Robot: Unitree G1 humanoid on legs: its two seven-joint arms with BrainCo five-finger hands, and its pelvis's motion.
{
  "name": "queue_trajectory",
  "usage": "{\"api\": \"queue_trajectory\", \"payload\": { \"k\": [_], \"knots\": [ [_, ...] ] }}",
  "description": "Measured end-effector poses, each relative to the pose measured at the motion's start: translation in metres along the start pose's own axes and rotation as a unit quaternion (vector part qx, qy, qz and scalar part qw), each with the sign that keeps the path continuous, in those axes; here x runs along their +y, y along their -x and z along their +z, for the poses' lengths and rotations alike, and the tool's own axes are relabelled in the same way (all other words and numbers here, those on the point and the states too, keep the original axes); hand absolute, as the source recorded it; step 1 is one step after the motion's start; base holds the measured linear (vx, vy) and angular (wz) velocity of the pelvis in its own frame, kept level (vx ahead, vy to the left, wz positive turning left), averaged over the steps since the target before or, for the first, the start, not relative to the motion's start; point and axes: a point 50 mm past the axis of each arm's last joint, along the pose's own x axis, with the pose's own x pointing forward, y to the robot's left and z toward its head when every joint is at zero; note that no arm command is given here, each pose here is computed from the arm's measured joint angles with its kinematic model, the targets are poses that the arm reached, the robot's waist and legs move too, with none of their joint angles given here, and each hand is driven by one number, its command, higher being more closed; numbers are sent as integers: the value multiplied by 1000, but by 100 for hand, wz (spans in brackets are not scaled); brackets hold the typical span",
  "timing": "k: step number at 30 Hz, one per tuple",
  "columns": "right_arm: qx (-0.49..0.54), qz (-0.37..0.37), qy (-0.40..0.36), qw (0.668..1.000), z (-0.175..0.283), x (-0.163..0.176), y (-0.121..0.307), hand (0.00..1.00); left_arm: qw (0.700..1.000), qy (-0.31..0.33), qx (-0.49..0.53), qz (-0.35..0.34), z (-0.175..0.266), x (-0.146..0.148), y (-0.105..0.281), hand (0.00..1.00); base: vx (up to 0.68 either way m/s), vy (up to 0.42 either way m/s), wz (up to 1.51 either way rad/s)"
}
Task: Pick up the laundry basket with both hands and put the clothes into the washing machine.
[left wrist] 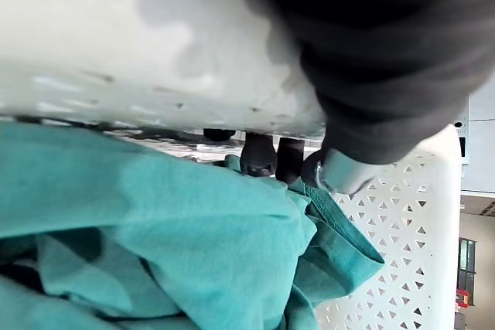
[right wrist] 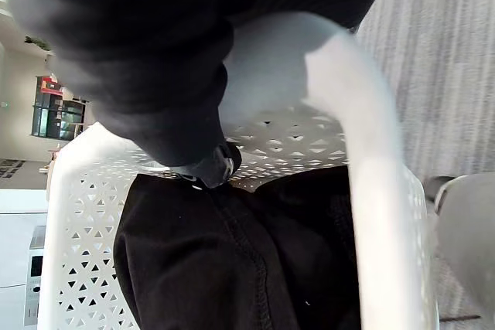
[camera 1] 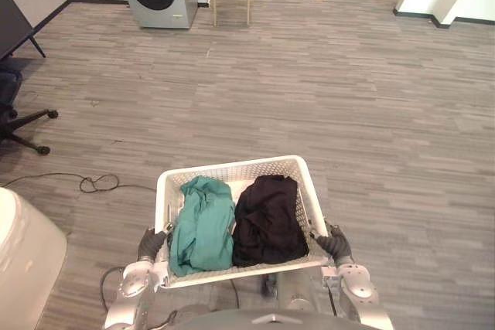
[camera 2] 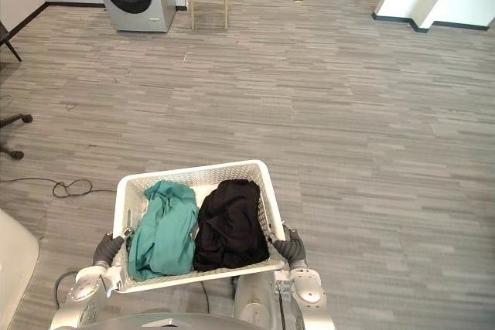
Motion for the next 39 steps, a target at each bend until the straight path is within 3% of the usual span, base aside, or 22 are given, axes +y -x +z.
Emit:
{"api": "queue_trajectory", "payload": {
  "k": [5,17,28,39],
  "knots": [
    [1,-32,4,999,-1,-21,4,100,999,33,14,-11,-10,-23,2,100,779,-188,10],
    [-39,7,22,999,20,-11,-3,100,997,74,3,21,-16,-8,18,100,634,96,-86],
    [14,22,7,1000,-4,-1,-7,100,998,43,15,32,-16,2,16,100,644,236,16],
    [12,8,5,1000,-5,-8,-1,100,999,30,24,13,-16,-5,9,100,557,-244,47]
  ]
}}
